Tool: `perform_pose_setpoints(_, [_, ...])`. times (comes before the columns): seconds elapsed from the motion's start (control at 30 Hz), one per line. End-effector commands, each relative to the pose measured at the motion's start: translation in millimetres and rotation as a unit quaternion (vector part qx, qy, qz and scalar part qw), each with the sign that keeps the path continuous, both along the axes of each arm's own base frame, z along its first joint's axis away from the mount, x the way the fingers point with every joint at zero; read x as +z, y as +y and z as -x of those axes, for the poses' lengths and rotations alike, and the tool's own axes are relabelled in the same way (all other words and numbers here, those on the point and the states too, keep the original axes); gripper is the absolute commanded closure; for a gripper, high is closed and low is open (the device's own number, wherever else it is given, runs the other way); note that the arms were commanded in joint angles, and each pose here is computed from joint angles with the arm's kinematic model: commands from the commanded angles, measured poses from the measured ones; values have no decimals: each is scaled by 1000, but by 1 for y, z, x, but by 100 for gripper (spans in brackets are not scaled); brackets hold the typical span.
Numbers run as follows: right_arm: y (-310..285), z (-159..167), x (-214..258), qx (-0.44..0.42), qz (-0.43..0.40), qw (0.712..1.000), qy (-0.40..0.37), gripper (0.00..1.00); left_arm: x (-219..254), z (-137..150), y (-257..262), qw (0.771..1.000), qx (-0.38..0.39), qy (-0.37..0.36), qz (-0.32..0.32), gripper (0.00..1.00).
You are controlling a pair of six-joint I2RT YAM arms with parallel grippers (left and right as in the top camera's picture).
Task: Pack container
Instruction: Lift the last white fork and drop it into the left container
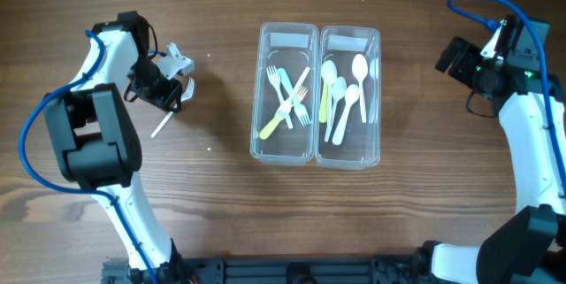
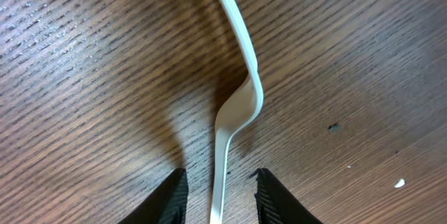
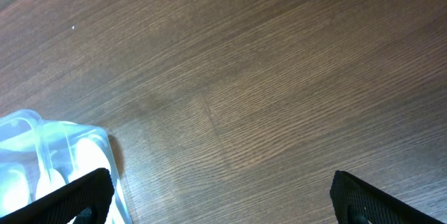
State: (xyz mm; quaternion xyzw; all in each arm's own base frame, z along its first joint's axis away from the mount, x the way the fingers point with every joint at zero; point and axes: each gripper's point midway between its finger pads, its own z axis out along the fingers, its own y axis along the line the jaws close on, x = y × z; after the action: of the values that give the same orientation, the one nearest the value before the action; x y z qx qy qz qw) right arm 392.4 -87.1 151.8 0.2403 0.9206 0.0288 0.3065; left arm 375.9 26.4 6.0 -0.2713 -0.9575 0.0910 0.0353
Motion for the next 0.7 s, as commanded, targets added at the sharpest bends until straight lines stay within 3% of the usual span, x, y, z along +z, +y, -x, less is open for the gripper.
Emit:
perform_pose_setpoints(0.0, [0,-1,-4,-1,-2,1000,4,0,-7,8,-6,999,30,21,23,54])
perform_pose_setpoints(0.23, [0,-1,-4,-1,-2,1000,4,0,-40,41,-9,998,30,53,21,64])
perform_pose_setpoints(0.33, [0,-1,-4,-1,-2,1000,4,0,-45,42,-9,998,30,51,21,77])
perform_pose_setpoints(0.4, [0,-2,-4,0,-2,1000,4,0,-44,42,-9,998,30,51,21,96])
perform_pose_setpoints(0.57, [0,-2,-3,-1,-3,1000,4,0,-25,25,-8,995,96,35,11,96])
perform_pose_setpoints(0.67, [0,-2,-3,-1,-3,1000,4,0,21,5,-25,990,131,14,42,96])
